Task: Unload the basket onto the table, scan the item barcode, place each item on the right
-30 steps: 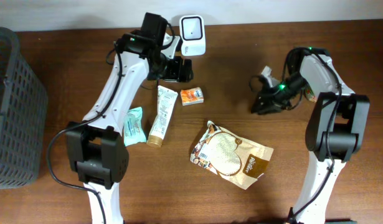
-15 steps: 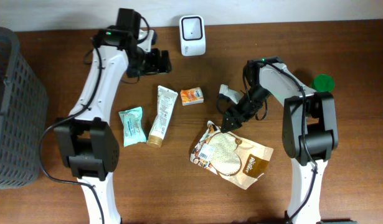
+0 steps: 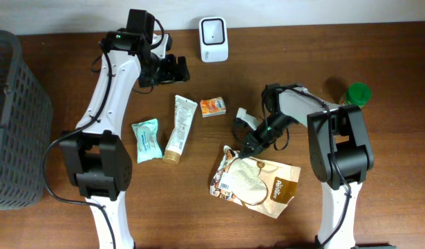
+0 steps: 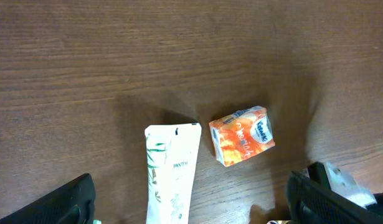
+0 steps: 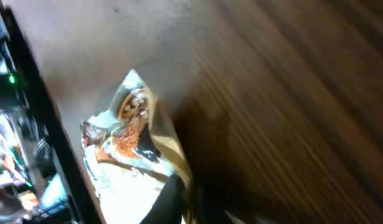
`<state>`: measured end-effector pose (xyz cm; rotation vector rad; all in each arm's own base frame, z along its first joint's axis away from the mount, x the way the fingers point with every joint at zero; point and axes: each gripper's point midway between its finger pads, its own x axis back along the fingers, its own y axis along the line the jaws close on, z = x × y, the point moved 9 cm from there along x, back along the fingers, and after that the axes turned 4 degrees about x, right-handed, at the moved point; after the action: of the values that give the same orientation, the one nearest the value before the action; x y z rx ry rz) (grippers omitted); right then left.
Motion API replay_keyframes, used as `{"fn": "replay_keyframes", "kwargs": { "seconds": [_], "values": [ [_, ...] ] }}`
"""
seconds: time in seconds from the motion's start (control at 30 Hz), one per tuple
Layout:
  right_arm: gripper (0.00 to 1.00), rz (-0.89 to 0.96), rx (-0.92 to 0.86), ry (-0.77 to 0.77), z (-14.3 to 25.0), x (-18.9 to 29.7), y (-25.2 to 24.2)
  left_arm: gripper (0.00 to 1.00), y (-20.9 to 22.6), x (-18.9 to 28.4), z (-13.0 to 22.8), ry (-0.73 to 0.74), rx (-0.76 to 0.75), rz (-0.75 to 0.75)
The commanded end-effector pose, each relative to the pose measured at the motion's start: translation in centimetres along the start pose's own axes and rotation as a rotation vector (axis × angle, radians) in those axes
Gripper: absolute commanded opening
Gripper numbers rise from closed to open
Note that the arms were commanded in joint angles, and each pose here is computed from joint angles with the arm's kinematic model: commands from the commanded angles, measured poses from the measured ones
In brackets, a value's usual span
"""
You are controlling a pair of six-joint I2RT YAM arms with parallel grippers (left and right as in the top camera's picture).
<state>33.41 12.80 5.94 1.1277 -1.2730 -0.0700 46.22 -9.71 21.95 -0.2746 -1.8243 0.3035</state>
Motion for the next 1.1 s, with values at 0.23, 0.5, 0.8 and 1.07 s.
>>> {"fn": "replay_keyframes", "kwargs": {
  "seconds": [0.23, 0.5, 0.8, 1.07],
  "values": [
    [0.04, 0.198, -0.394, -0.077, -0.9, 3.8, -4.9, 0.95, -0.8, 0.8, -0.1, -0.018, -0.008, 0.007],
    [0.04, 0.257, -0.643, -0.296, -0.6, 11.1, -8.3, 0.93, -2.3, -1.5, 1.1, 0.05, -0.037, 0.008],
    [0.1, 0.22, -0.77, -0.284, 1.9, 12.5, -9.1, 0.51, -5.6, -4.8, 3.3, 0.152, -0.105, 0.009],
    [0.21, 0.214, -0.755, -0.263, 2.1, 12.3, -8.9, 0.0, -6.7, -7.0, 7.4, 0.388, -0.039, 0.071]
  ]
}}
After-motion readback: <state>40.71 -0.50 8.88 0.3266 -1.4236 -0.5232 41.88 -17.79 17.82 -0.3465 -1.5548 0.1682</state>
